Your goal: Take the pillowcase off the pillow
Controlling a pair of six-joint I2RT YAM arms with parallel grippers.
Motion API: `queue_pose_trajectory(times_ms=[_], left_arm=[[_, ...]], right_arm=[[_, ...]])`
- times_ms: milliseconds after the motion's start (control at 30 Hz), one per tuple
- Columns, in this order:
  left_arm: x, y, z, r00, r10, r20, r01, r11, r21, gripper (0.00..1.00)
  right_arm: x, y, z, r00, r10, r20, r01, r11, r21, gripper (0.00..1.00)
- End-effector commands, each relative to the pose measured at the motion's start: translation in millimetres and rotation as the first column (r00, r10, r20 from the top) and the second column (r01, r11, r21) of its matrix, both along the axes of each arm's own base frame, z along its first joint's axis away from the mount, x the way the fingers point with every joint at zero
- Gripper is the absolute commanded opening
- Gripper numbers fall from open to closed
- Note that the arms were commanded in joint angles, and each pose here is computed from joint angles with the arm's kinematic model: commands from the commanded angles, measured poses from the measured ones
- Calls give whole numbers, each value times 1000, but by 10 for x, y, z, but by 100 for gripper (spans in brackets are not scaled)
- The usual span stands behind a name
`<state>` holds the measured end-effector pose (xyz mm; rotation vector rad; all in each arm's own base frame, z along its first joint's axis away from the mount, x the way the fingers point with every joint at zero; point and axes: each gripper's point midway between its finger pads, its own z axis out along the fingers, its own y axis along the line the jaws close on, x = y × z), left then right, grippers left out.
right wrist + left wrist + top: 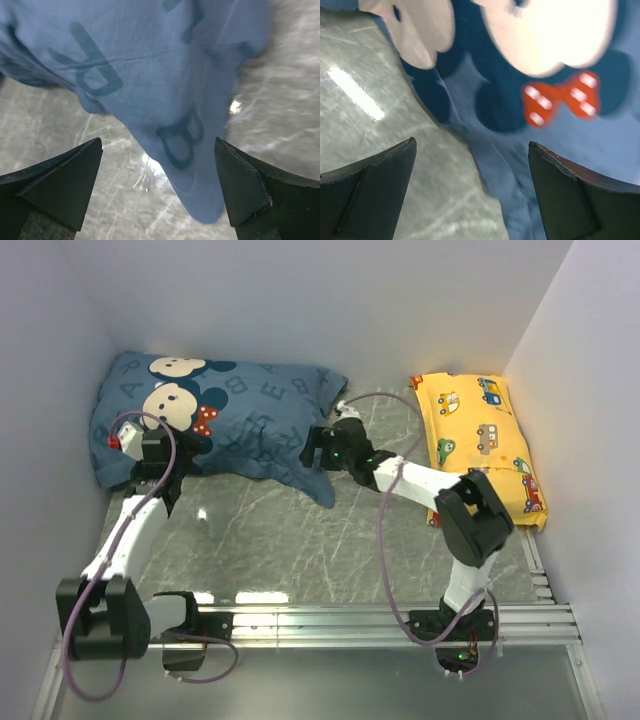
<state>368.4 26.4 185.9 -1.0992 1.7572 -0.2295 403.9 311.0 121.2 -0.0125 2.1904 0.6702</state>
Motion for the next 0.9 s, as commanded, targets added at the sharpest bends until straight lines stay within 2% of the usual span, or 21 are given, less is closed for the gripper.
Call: queue_pose_trajectory(times_ms=[0,100,200,300,333,367,433,667,867], left_arm=[[311,95,48,995,28,94,-25,999,-33,99],[411,171,-229,998,52,27,-51,998,-34,99],[525,210,-373,998,59,35,-58,998,-29,99],[569,223,-553,998,55,4,-55,997,-47,99],[603,220,-570,998,53,13,-53,997,-50,99],[596,208,-602,999,48,15,-47,997,-53,99],[609,210,-598,999,45,22,-44,998,-47,99],[445,234,-849,993,82,-83,-88,994,-62,99],[295,137,-837,997,45,-62,-51,995,-91,99]], right_arm=[[135,390,136,997,60,47,-61,998,24,99],[253,453,-18,999,41,12,-41,999,-3,98],[322,440,-93,1000,9,-1,-9,1000,-17,92],[383,348,-73,1000,-23,3,23,999,-38,65],[396,313,-45,1000,-29,9,30,999,-39,34],[402,287,-23,999,-37,12,38,999,-38,19],[394,178,55,998,-58,5,58,997,-40,0],[303,-66,529,994,-105,39,106,994,-20,0],[189,-253,941,990,-117,76,118,993,-9,0]])
